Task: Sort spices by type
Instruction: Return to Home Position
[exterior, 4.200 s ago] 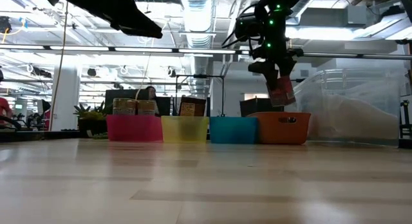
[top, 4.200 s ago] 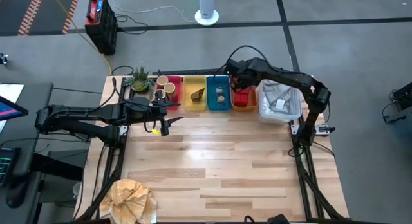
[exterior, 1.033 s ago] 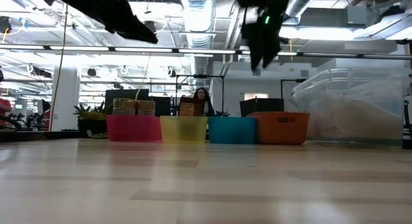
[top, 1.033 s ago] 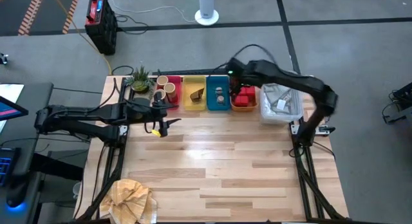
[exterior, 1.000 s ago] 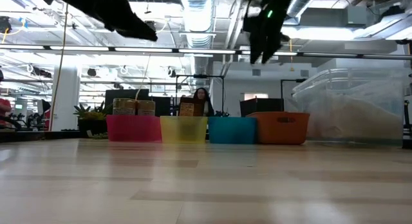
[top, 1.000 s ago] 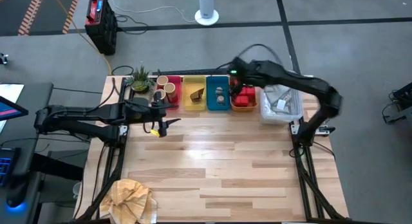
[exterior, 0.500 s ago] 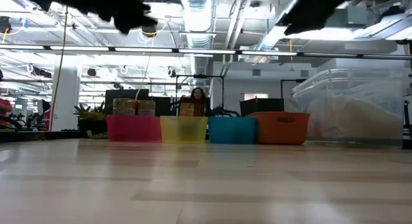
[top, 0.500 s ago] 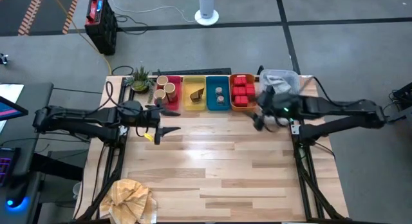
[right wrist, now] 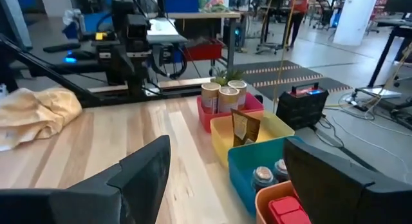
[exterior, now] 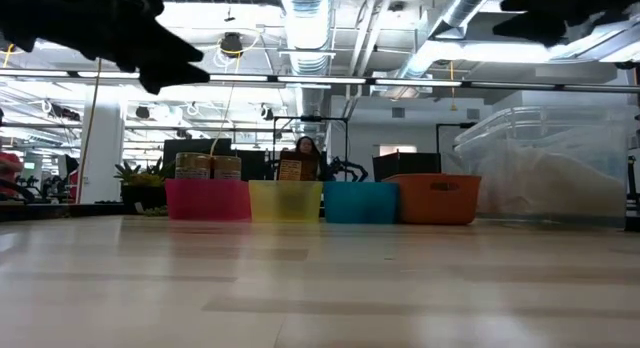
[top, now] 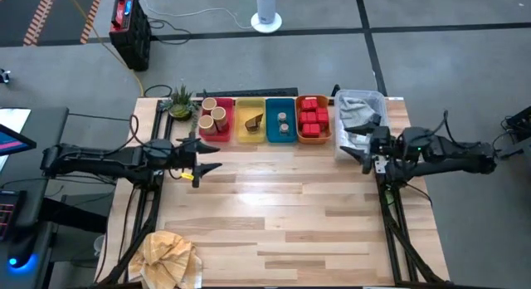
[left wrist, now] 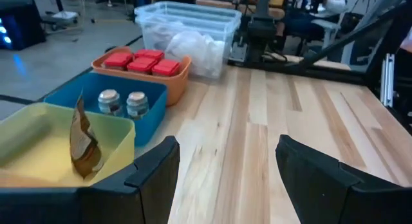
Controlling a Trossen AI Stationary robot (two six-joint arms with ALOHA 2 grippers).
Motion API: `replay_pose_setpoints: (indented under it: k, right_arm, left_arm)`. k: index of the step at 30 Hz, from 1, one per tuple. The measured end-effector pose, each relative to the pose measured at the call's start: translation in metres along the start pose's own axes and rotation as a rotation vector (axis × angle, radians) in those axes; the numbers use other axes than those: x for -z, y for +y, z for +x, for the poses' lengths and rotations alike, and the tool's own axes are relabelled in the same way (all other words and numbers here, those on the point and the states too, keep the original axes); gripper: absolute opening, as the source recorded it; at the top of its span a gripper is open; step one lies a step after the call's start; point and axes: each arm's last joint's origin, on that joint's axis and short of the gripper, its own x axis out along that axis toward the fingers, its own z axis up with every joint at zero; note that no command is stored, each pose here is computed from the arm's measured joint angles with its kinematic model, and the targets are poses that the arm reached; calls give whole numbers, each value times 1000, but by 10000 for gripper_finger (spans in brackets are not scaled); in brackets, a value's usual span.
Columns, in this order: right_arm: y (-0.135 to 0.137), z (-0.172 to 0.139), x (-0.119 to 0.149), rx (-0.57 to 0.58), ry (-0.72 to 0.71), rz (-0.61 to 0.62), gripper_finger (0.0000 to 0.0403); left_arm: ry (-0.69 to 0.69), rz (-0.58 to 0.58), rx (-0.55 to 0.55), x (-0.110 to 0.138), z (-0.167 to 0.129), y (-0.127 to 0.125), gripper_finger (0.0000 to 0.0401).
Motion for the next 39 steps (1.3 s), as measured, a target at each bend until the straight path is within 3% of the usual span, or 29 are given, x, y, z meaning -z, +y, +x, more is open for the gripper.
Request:
replay_pose_setpoints:
  k: [7,12,21,28,39]
  right_arm:
    - [-3,-9,24,-7,-45,62,327]
    - [-4,-10,26,-10,-149,137,327]
    - [-2,-8,32,-28,-181,66,327]
    - [5,4,50,-45,-280,75,327]
    - [18,8,68,-167,-303,130,327]
  left_arm:
    - [-7,-1,-17,1,-16,3,245]
    - [21,1,-46,5,-24,6,245]
    - [69,15,-42,12,-29,6,245]
    - [50,0,-26,49,-18,7,245]
    - [87,-12,20,79,-15,8,245]
